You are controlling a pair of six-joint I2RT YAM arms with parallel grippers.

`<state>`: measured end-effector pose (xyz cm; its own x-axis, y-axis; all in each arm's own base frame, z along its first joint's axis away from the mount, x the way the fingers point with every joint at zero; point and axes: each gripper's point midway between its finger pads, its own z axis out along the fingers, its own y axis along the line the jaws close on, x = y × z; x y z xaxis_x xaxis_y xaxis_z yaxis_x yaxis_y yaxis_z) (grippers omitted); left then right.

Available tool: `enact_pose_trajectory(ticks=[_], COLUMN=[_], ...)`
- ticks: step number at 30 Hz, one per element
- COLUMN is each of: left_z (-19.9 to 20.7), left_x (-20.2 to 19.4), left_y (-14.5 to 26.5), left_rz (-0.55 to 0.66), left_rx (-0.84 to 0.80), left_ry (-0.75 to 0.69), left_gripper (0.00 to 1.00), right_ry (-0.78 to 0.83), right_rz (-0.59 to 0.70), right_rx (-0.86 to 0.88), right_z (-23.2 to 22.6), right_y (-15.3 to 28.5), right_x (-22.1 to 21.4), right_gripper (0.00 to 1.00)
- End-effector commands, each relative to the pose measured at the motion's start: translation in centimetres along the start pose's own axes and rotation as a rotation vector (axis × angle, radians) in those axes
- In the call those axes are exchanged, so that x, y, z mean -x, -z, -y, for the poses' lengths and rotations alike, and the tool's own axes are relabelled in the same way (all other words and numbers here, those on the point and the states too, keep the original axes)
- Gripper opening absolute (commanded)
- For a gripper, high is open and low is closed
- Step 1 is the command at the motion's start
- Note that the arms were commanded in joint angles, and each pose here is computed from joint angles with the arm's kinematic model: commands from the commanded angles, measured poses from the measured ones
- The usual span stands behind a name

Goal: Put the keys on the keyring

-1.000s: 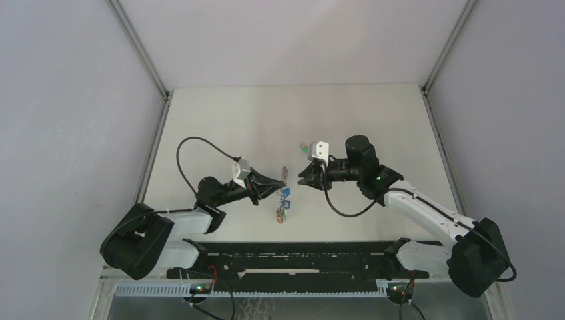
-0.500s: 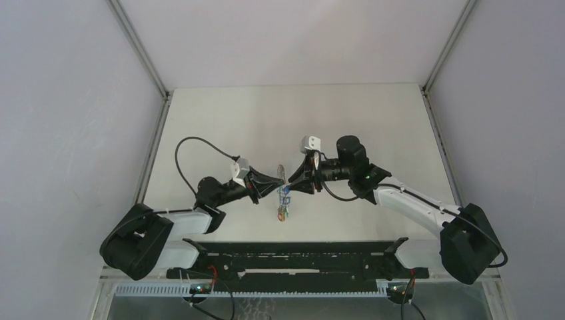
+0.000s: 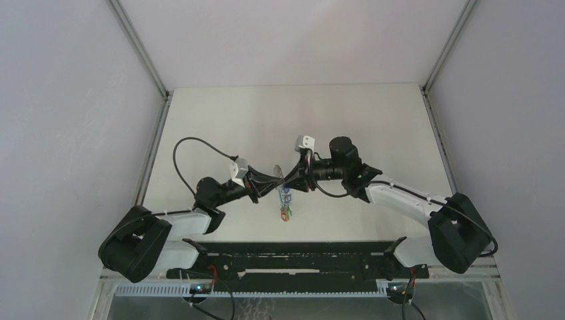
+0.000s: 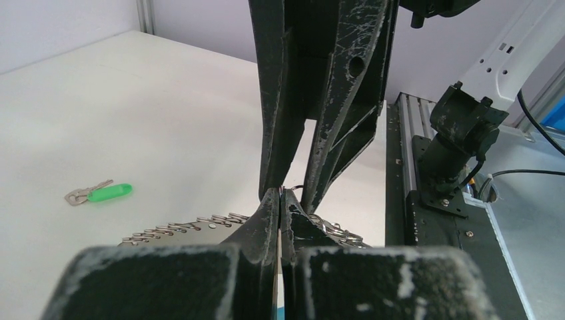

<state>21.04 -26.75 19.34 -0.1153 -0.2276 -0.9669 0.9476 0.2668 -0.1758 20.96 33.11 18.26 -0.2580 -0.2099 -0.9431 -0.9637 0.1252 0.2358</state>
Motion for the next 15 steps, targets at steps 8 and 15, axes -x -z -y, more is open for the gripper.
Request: enact_pose_trajectory(ticks=[8, 15], left_z=[0.59, 0.43], left_x=[2.87, 2.48], left_y=[-0.01, 0.18], left_rz=[0.096, 0.089], left_rx=[-0.015, -0.003], left_ry=[-0.091, -0.088], left_gripper=[0.00, 0.00], right_ry=[0.070, 0.126], right_rz=[0.057, 0.053], right_rx=[0.058, 0.060], right_z=[-0.23, -0.39], right_y=[-1.05, -0.49], right_x=[1.63, 1.92], right_gripper=[0.13, 0.00])
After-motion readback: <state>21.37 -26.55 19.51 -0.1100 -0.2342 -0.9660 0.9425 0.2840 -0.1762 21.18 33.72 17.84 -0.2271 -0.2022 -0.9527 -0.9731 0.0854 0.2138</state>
